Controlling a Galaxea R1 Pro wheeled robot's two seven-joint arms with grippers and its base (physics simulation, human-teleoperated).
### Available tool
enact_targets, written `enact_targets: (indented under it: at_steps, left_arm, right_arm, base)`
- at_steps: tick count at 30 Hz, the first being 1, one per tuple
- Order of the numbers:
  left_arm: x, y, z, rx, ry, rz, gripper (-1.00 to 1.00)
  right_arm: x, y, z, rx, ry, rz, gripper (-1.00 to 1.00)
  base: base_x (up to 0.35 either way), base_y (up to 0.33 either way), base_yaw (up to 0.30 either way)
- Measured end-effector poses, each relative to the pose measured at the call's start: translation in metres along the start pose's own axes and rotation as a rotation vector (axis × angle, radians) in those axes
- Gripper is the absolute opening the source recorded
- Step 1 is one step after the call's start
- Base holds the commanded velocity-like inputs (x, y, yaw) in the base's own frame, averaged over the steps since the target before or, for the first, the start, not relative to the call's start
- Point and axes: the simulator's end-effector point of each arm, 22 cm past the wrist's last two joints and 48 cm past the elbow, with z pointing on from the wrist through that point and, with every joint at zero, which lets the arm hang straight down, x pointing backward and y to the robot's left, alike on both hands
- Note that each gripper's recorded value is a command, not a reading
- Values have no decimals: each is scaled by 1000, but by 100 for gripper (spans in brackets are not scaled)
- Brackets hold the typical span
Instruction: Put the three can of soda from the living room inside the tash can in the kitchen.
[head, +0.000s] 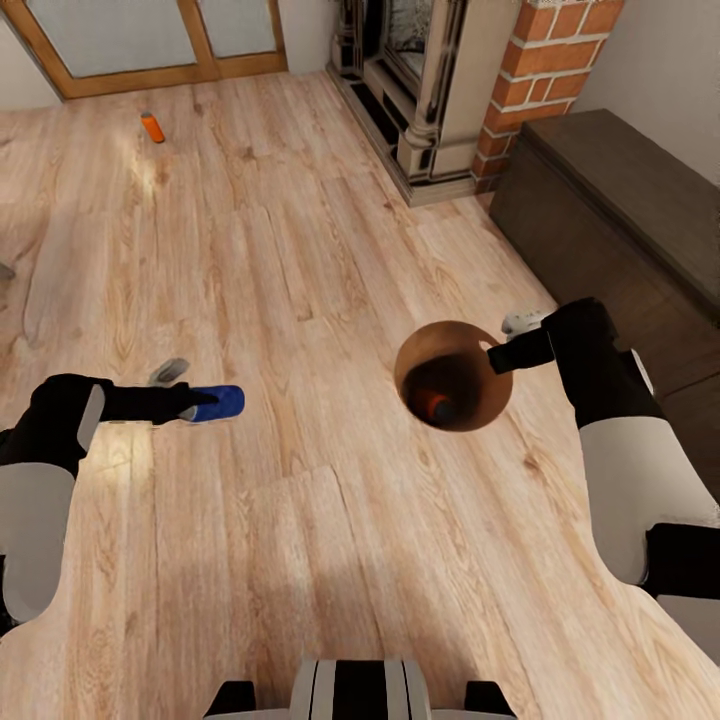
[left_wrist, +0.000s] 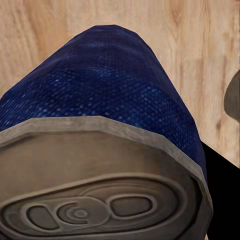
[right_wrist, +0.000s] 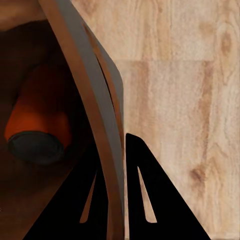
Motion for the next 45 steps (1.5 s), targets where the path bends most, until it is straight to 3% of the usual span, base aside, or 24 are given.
enact_targets:
  at_steps: [5, 9, 15, 22, 26, 28, 36, 38, 43, 45]
  left_arm:
    - [-6, -56, -9, 148, 40, 82, -100]
    - [-12, -88, -22, 249, 48, 101, -100]
    - [-31, -160, -61, 492, 23, 151, -100]
    - [-44, -213, -100, 638, -1, 219, -100]
    - [-66, -244, -121, 684, -31, 262, -100]
    - [-71, -278, -121, 740, -30, 285, -100]
    - [-59, -347, -110, 836, 10, 303, -100]
    - [-52, -360, -101, 823, 31, 314, -100]
    - [-22, -378, -72, 736, 135, 388, -100]
    - [-20, -382, -73, 731, 144, 394, -100]
  right_arm:
    - [0, 12, -2, -28, 15, -5, -100]
    - [0, 25, -3, -50, 32, -9, -100]
    - [0, 47, -3, -96, 59, -7, -100]
    - [-5, 79, -6, -151, 76, -10, -100]
    - [-10, 95, -12, -175, 73, -11, -100]
    - [-13, 105, -14, -188, 72, -16, -100]
    - [-10, 116, -21, -212, 105, -11, -100]
    - [-10, 118, -24, -219, 109, -7, -100]
    - [-12, 117, -31, -214, 114, -13, -100]
    - [-14, 119, -35, -217, 114, -12, -100]
  base:
    - [0, 0, 0]
    - [0, 0, 0]
    - [0, 0, 0]
    - [0, 0, 0]
    - [0, 0, 0]
    - [0, 0, 0]
    - [0, 0, 0]
    - [0, 0, 0]
    - [0, 0, 0]
    - [0, 0, 0]
